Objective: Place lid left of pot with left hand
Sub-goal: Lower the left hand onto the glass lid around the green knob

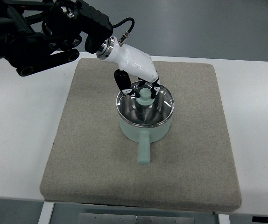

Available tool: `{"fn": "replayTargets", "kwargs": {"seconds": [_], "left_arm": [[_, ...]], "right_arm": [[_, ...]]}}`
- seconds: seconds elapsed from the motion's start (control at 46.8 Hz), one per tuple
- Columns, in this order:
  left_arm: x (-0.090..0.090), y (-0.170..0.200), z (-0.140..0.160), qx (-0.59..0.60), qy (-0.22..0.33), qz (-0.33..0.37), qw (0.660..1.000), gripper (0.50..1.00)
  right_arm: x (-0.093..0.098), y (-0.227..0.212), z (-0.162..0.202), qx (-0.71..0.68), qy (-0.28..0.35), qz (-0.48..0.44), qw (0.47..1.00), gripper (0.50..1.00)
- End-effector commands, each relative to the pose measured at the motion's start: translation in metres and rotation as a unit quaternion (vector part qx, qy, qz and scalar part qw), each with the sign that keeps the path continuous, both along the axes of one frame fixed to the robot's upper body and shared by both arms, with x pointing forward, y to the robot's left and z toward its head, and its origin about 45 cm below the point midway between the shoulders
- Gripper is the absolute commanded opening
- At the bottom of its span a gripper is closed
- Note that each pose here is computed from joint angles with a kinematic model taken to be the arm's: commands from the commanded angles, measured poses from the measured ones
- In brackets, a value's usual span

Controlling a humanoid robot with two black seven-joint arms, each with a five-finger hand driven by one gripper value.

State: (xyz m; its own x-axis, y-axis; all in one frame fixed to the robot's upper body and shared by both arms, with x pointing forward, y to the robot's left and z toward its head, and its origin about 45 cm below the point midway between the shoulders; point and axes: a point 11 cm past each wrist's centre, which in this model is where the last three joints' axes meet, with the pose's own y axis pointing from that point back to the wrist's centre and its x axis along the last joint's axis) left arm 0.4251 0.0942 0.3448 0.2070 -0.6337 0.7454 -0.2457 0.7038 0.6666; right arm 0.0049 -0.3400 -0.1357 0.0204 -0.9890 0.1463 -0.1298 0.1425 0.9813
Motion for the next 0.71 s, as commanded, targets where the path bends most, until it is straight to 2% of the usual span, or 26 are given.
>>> {"fn": "replayTargets", "kwargs": {"seconds": [0.0,0.492,0.684], "left_arm": [[0.001,0.001,-0.002,0.000,0.001,0.003,1.000,0.500],[0.001,-0.003,0.005,-0.012,-0.002,0.001,1.000,0.500],[-0.003,0.000,-0.006,-0.011,0.014,0.003,1.000,0.500]], "right_arm": [[0.000,0.000,0.000,-0.001,0.000,0.000,1.000,0.924],[0.000,0.000,0.000,0.000,0.000,0.000,1.000,0.924],[0.000,0.000,0.000,0.000,0.000,0.000,1.000,0.924]]}}
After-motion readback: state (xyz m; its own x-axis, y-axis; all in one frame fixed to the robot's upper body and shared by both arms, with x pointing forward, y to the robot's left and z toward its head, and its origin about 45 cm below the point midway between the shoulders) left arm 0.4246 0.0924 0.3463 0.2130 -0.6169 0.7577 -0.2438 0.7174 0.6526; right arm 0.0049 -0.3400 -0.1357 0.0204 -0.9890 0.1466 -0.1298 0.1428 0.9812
